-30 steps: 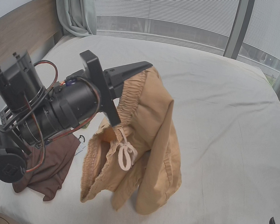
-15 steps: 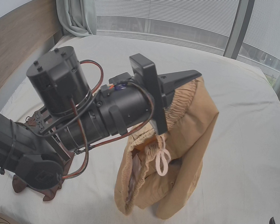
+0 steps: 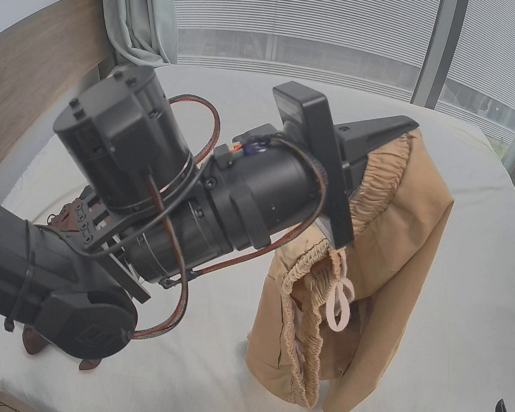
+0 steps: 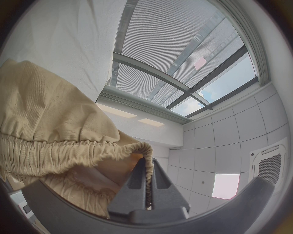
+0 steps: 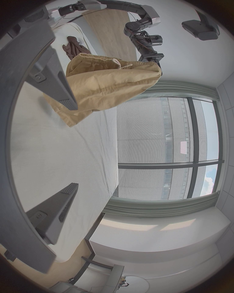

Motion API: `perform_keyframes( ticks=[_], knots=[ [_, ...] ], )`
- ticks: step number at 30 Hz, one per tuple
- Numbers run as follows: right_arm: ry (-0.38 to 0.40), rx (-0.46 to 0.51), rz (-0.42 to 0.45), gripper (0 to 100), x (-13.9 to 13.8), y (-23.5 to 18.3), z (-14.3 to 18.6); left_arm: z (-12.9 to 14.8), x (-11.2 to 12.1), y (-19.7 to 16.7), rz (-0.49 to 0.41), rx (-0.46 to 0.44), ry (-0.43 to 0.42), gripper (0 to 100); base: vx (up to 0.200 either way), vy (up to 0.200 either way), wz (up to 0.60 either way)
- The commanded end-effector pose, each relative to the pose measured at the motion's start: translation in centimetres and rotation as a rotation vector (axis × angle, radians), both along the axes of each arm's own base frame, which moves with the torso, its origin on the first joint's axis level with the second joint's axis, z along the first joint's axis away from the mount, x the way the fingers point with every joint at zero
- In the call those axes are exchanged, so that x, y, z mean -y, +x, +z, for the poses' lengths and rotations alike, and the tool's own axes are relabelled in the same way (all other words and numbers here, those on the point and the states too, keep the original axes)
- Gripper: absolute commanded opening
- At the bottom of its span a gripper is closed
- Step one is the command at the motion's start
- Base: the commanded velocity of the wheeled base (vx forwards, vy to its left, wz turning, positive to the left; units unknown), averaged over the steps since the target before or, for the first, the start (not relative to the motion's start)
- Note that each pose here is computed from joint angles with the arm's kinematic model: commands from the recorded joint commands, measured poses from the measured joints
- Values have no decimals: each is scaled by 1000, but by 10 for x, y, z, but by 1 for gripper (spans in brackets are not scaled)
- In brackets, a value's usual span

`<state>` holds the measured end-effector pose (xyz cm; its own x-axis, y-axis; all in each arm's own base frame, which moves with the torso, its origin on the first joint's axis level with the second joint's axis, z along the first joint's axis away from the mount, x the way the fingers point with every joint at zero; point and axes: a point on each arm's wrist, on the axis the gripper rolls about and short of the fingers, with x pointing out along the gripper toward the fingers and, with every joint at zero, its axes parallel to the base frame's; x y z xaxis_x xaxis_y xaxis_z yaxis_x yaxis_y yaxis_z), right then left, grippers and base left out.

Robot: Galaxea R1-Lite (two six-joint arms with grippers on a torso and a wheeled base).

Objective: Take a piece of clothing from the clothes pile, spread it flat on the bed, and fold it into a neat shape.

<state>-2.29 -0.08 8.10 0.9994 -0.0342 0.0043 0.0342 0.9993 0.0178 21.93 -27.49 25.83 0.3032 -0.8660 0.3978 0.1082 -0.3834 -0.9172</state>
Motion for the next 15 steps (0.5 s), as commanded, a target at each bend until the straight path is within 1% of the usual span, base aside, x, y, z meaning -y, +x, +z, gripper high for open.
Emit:
perform_keyframes(
  ticks=[1, 4, 5, 9, 10, 11, 13, 15],
  knots=[
    [-1, -1, -1, 100, 0, 0, -5, 12, -3, -9, 0, 5, -44, 0, 0, 0, 0],
    [-1, -1, -1, 100, 0, 0, -5, 16, -4, -9, 12, 10, -63, 0, 0, 0, 0],
    [-1, -1, -1, 100, 0, 0, -5, 21, -7, -10, 17, 20, -80, 0, 0, 0, 0],
    [-1, -1, -1, 100, 0, 0, -5, 28, -12, -11, 4, 2, -123, 0, 0, 0, 0],
    [-1, -1, -1, 100, 0, 0, -5, 33, -16, -14, 0, 0, -149, 0, 0, 0, 0],
    [-1, -1, -1, 100, 0, 0, -5, 35, -17, -16, -3, 6, -158, 0, 0, 0, 0],
    [-1, -1, -1, 100, 0, 0, -5, 34, -17, -15, -1, 3, -154, 0, 0, 0, 0],
    [-1, -3, -1, 100, 0, 0, -5, 22, -15, -5, 22, -21, -122, 0, 0, 0, 0]
  ],
)
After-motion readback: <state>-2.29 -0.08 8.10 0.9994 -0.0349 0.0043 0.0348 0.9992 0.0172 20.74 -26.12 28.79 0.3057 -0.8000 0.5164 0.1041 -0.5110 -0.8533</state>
